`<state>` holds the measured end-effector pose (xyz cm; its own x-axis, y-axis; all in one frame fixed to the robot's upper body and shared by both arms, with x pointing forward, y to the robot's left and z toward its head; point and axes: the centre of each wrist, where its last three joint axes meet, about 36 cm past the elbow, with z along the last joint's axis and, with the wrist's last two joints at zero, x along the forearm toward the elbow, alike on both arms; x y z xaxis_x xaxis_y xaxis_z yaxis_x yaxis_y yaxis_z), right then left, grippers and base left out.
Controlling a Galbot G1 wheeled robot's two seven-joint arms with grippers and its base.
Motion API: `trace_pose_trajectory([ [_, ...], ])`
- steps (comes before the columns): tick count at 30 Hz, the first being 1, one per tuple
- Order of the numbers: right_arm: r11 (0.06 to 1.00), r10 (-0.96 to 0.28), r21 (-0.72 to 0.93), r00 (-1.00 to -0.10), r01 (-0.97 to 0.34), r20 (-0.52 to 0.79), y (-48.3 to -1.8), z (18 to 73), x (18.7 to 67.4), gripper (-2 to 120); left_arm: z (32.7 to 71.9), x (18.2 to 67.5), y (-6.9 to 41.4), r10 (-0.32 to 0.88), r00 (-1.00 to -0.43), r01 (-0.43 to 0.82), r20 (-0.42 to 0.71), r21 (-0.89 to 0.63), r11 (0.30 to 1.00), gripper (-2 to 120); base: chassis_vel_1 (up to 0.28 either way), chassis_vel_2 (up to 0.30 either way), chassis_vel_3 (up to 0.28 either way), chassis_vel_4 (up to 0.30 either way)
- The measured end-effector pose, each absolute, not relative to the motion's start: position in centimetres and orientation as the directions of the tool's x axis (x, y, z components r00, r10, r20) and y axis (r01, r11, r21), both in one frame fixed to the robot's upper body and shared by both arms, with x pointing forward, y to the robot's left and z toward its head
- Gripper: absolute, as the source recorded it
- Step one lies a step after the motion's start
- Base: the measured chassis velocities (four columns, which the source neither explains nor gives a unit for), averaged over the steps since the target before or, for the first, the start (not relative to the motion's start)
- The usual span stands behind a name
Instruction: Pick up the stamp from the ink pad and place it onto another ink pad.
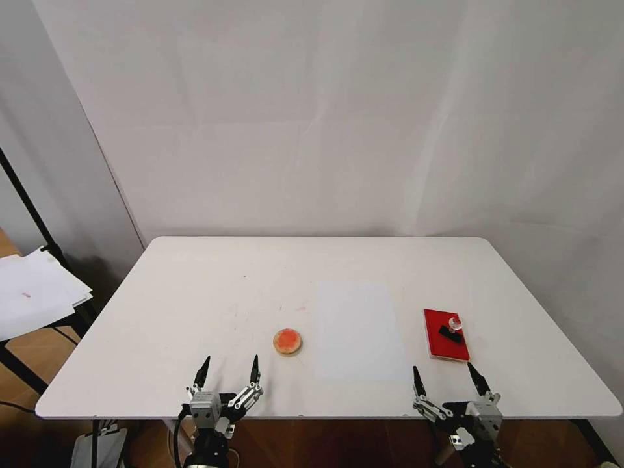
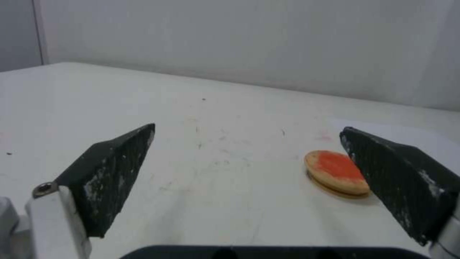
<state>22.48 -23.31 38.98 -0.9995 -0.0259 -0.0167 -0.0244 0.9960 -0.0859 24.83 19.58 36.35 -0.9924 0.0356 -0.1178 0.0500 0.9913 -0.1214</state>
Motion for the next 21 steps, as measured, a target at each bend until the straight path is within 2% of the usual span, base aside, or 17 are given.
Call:
trace_pose_trajectory([
  [14, 0.997, -0.017, -0.077, -1.000, -0.015, -0.024, -23.5, 39.0, 22.9, 99, 36.3, 24.8, 19.6, 0.036, -0.992, 0.050, -0.118, -0.121, 0.991, 102, 0.000, 0.000, 0.000, 0.000],
  [21, 0.998, 0.002, -0.067, -0.999, 0.005, -0.046, -25.1, 38.7, 26.2, 99, 36.3, 24.8, 19.6, 0.036, -0.992, 0.050, -0.118, -0.121, 0.991, 102, 0.000, 0.000, 0.000, 0.000],
])
